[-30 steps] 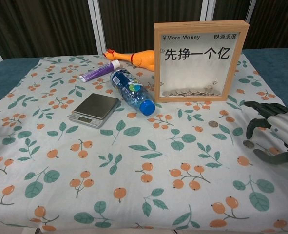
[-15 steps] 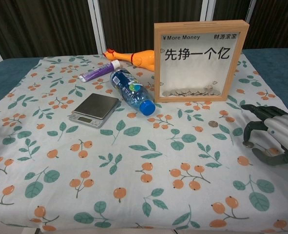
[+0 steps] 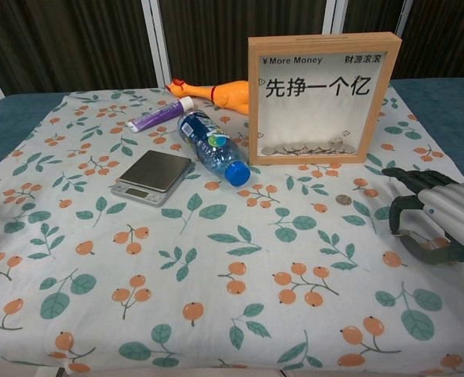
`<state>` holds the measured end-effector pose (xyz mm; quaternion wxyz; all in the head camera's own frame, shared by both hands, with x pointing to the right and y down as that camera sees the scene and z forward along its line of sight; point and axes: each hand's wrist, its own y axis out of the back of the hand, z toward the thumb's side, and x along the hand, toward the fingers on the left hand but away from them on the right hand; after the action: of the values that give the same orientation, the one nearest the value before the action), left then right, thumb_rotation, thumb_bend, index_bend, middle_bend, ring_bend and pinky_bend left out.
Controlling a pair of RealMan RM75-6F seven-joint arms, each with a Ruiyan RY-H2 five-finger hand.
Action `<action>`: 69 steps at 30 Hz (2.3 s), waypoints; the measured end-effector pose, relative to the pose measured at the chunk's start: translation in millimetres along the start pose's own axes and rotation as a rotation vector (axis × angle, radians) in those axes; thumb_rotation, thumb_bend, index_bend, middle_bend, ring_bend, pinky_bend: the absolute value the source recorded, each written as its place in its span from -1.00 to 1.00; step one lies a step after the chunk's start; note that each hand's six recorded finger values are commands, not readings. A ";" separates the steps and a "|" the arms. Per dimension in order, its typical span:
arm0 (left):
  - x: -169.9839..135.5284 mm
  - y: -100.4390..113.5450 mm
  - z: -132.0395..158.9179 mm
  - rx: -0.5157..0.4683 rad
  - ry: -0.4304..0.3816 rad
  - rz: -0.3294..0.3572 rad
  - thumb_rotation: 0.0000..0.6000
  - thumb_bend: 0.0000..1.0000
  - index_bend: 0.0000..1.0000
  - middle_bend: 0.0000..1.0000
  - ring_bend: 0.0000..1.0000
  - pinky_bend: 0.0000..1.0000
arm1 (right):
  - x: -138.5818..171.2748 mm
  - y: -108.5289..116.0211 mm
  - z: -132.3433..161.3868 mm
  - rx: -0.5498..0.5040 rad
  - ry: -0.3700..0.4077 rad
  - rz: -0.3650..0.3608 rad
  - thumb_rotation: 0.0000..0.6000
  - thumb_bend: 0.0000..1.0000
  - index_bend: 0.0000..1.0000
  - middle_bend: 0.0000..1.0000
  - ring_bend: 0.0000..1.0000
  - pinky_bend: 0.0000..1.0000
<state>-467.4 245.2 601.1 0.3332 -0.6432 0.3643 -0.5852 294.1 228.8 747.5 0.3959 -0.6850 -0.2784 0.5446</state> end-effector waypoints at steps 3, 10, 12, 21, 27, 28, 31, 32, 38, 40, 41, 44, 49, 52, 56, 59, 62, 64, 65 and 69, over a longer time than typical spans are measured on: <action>0.9 -0.2 -0.2 -0.001 0.001 -0.001 1.00 -0.25 -1.00 -1.00 -1.00 -1.00 | -1.3 1.0 0.9 -0.003 0.000 -0.008 1.00 -0.26 0.29 -1.00 -1.00 -1.00; 2.6 -1.9 -0.6 -0.005 0.000 -0.005 1.00 -0.26 -1.00 -1.00 -1.00 -1.00 | -2.7 2.8 -0.4 0.008 -0.003 -0.027 1.00 -0.26 0.24 -1.00 -1.00 -1.00; 3.0 -2.6 -0.7 -0.007 0.000 -0.006 1.00 -0.25 -1.00 -1.00 -1.00 -1.00 | -2.9 2.7 0.1 0.008 -0.001 -0.029 1.00 -0.26 0.22 -1.00 -1.00 -1.00; 2.4 -4.1 -3.9 -0.004 0.014 -0.020 1.00 -0.26 -1.00 -1.00 -1.00 -1.00 | -6.9 2.4 2.8 -0.002 0.013 -0.035 1.00 -0.26 0.22 -0.97 -1.00 -1.00; 0.8 -3.5 -5.8 -0.006 0.025 -0.020 1.00 -0.26 -1.00 -1.00 -1.00 -1.00 | -9.7 2.7 4.8 -0.009 0.026 -0.043 1.00 -0.26 0.29 -0.93 -1.00 -1.00; 0.5 -3.2 -5.9 -0.006 0.026 -0.019 1.00 -0.26 -1.00 -1.00 -1.00 -1.00 | -9.9 2.9 5.1 -0.009 0.028 -0.045 1.00 -0.26 0.29 -0.93 -1.00 -1.00; 0.3 -2.1 -6.2 -0.008 0.025 -0.017 1.00 -0.25 -1.00 -1.00 -1.00 -1.00 | -9.4 3.6 5.5 -0.012 0.029 -0.051 1.00 -0.26 0.28 -0.93 -1.00 -1.00; 0.3 -1.7 -6.2 -0.009 0.025 -0.017 1.00 -0.26 -1.00 -1.00 -1.00 -1.00 | -9.2 3.9 5.5 -0.013 0.029 -0.053 1.00 -0.26 0.26 -0.93 -1.00 -1.00; 1.8 -2.1 -4.1 -0.016 0.014 -0.017 1.00 -0.26 -1.00 -1.00 -1.00 -1.00 | -8.1 5.9 4.8 -0.024 0.028 -0.067 1.00 -0.26 0.10 -0.92 -1.00 -1.00; 2.3 -2.6 -3.7 -0.017 0.012 -0.018 1.00 -0.25 -1.00 -1.00 -1.00 -1.00 | -7.9 7.0 4.2 -0.027 0.028 -0.073 1.00 -0.26 0.10 -0.91 -1.00 -1.00; 2.5 -3.0 -3.5 -0.017 0.012 -0.019 1.00 -0.25 -1.00 -1.00 -1.00 -1.00 | -7.9 7.5 3.9 -0.027 0.028 -0.075 1.00 -0.26 0.11 -0.91 -1.00 -1.00; 2.5 -3.7 -3.6 -0.016 0.011 -0.022 1.00 -0.25 -1.00 -1.00 -1.00 -1.00 | -8.3 8.7 3.3 -0.027 0.026 -0.084 1.00 -0.24 0.18 -0.89 -1.00 -1.00; 1.6 -4.2 -4.0 -0.012 0.014 -0.026 1.00 -0.25 -1.00 -1.00 -1.00 -1.00 | -9.4 7.3 2.3 -0.038 0.024 -0.077 1.00 -0.10 0.23 -0.88 -1.00 -1.00; 0.7 -4.3 -4.2 -0.010 0.017 -0.028 1.00 -0.26 -1.00 -1.00 -1.00 -1.00 | -9.9 6.0 1.2 -0.052 0.029 -0.063 1.00 -0.02 0.23 -0.87 -1.00 -1.00; -0.3 -5.0 -4.2 -0.008 0.021 -0.030 1.00 -0.25 -1.00 -1.00 -1.00 -1.00 | -10.4 6.7 0.5 -0.065 0.031 -0.061 1.00 0.09 0.23 -0.85 -1.00 -1.00; -0.2 -4.9 -3.6 -0.009 0.021 -0.030 1.00 -0.26 -1.00 -1.00 -1.00 -1.00 | -10.8 7.8 -0.6 -0.073 0.029 -0.064 1.00 0.12 0.24 -0.84 -1.00 -1.00; 0.4 -4.9 -3.0 -0.009 0.019 -0.031 1.00 -0.26 -1.00 -1.00 -1.00 -1.00 | -11.0 8.1 -1.4 -0.073 0.026 -0.066 1.00 0.14 0.26 -0.84 -1.00 -1.00; 0.9 -5.2 -2.5 -0.008 0.018 -0.032 1.00 -0.26 -1.00 -1.00 -1.00 -1.00 | -11.0 7.9 -1.5 -0.073 0.024 -0.066 1.00 0.15 0.27 -0.84 -1.00 -1.00; 1.2 -5.4 -2.2 -0.008 0.017 -0.033 1.00 -0.26 -1.00 -1.00 -1.00 -1.00 | -11.0 7.7 -1.5 -0.073 0.024 -0.066 1.00 0.15 0.28 -0.83 -1.00 -1.00; 1.3 -6.0 -2.2 -0.007 0.018 -0.035 1.00 -0.26 -1.00 -1.00 -1.00 -1.00 | -11.5 7.9 -1.6 -0.074 0.020 -0.068 1.00 0.17 0.31 -0.82 -1.00 -1.00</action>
<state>-469.0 247.2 607.1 0.3175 -0.6455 0.3579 -0.5954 292.3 214.8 747.0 0.3914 -0.6948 -0.3176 0.5131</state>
